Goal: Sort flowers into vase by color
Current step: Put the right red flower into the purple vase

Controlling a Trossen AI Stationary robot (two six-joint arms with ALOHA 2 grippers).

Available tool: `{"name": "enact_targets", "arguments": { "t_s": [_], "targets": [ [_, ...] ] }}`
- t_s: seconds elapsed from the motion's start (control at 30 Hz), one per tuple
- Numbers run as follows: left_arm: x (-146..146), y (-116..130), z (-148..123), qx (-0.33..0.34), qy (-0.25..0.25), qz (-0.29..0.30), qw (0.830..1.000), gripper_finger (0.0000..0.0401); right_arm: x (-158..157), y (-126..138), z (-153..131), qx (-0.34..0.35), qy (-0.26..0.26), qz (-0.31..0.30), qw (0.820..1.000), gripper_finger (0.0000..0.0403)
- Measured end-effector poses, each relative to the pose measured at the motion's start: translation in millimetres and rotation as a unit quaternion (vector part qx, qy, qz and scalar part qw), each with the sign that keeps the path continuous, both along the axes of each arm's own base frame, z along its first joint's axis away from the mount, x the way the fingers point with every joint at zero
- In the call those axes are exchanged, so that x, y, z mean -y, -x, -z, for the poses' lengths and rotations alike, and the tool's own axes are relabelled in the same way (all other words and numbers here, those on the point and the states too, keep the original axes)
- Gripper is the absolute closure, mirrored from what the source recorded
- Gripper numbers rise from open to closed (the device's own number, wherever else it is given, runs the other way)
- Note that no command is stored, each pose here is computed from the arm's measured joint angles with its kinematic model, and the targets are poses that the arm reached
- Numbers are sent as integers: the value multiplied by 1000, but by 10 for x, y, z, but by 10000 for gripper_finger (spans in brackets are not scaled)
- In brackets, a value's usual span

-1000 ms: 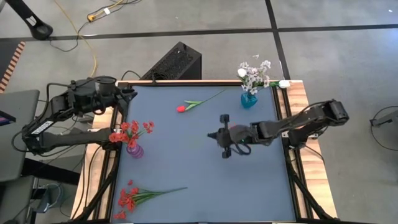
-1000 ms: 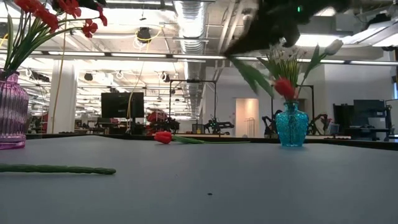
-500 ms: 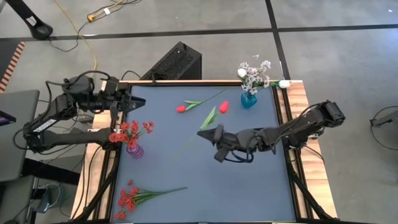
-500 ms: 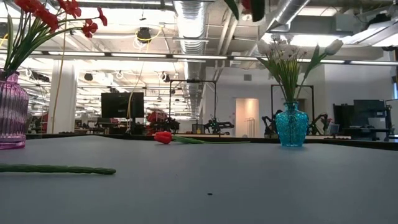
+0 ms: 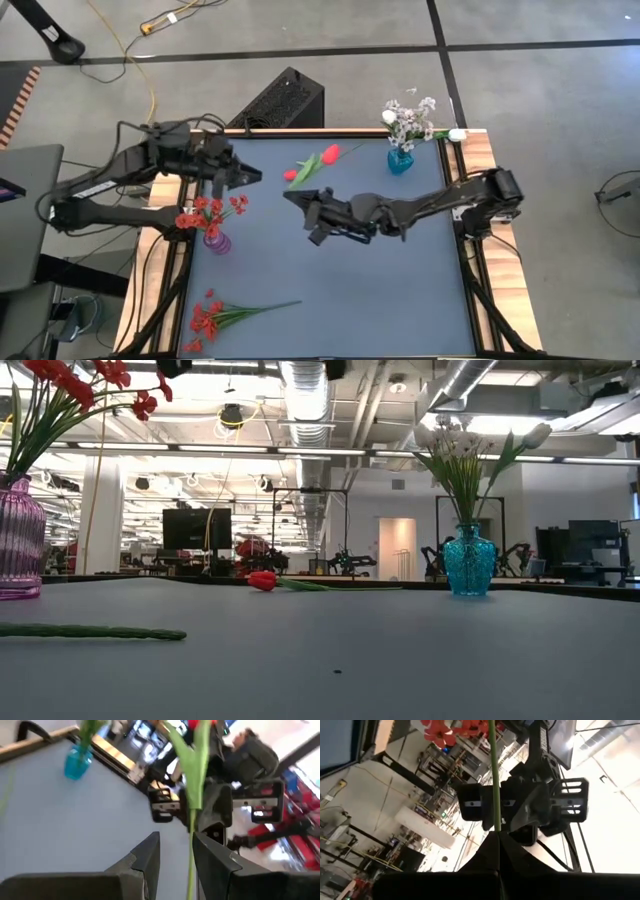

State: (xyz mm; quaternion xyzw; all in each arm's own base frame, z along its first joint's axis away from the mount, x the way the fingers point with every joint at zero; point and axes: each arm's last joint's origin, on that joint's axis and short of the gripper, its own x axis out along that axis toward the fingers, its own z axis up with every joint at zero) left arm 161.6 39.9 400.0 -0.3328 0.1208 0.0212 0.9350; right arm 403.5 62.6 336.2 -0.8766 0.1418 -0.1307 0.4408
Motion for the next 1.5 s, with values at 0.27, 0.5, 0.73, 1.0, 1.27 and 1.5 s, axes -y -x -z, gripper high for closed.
{"name": "enact_targets", "arguments": {
  "t_s": [0.27,0.5,0.73,1.0,1.27,1.5],
  "targets": [
    [8,-148,78,-22,-10,39,999,298,104,-168,-34,-2,44,12,999,385],
    [14,-153,88,-23,-27,57,998,298,178,-163,-127,15,34,10,999,385],
    [22,-146,109,-32,-34,73,996,300,188,-172,-131,14,37,-12,999,385],
    [33,-137,128,-39,-32,90,995,361,189,-172,-134,15,37,-12,999,384],
    [35,-136,128,-38,-32,94,994,399,191,-174,-123,19,12,-15,1000,374],
    [30,-137,127,-39,-34,86,995,401,152,-174,-97,10,0,-25,1000,307]
  ]
}}
